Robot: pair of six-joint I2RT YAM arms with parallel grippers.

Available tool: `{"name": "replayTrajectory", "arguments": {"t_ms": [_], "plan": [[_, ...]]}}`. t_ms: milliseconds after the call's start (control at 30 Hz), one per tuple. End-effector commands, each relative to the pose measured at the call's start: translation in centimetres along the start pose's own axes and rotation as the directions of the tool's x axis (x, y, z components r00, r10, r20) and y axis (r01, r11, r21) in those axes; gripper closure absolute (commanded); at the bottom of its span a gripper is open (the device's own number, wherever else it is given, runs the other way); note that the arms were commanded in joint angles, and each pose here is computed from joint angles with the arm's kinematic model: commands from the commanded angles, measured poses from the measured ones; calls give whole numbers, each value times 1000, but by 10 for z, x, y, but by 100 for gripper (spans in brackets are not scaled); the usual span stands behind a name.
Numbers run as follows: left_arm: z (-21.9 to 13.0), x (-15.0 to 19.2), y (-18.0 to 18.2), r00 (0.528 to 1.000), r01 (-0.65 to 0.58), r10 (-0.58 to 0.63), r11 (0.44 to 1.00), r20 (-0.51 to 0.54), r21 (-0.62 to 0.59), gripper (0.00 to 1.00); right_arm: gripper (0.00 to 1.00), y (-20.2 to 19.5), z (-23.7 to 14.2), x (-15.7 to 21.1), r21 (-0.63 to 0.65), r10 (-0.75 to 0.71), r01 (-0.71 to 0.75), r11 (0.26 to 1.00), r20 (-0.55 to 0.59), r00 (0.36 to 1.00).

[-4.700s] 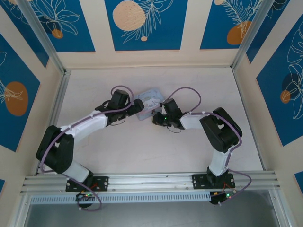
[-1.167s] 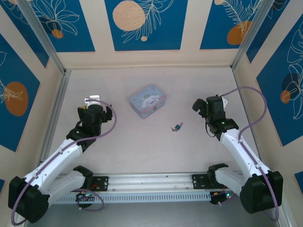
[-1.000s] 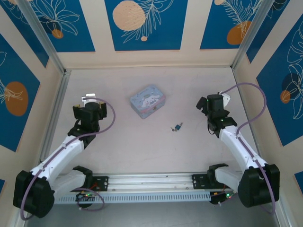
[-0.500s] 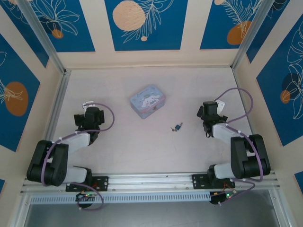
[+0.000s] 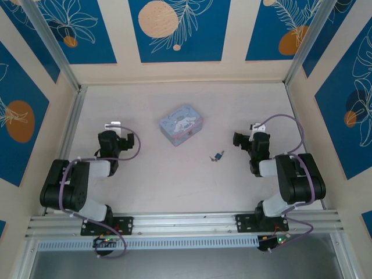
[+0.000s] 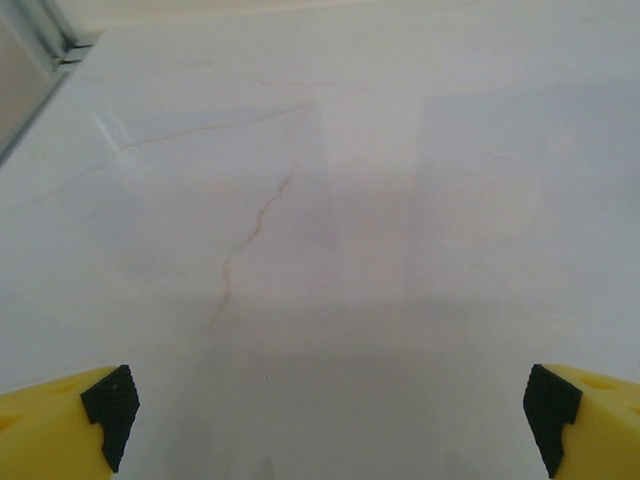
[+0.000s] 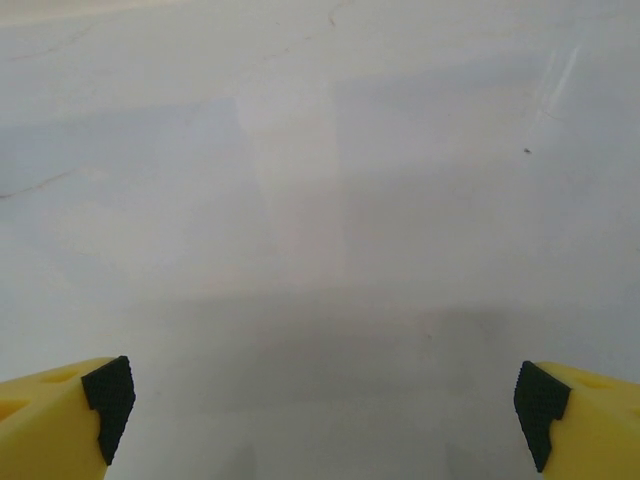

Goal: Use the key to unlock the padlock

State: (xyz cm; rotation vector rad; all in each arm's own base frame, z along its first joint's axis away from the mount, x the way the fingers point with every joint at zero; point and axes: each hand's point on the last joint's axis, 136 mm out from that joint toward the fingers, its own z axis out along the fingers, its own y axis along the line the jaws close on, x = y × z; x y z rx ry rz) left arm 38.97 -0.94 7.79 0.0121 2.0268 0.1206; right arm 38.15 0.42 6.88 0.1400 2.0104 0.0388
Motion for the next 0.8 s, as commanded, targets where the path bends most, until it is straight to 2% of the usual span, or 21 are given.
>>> {"name": "replayTrajectory", "arguments": {"t_ms": [0,533,667,767], "plan": [[0,-12,-7,996,-20,14,998,82,62,0,0,10,3,-26,-83,-1,5,997,56,998],[1,-11,-6,997,-17,12,998,77,67,0,0,13,3,-27,-80,-25,31,996,70,997],[0,-12,-6,997,-18,13,998,80,66,0,1,29,3,-25,-212,-45,52,976,37,998],[-1,-12,-6,996,-19,14,998,84,63,0,0,30,2,-26,-219,-44,52,974,45,998]]}}
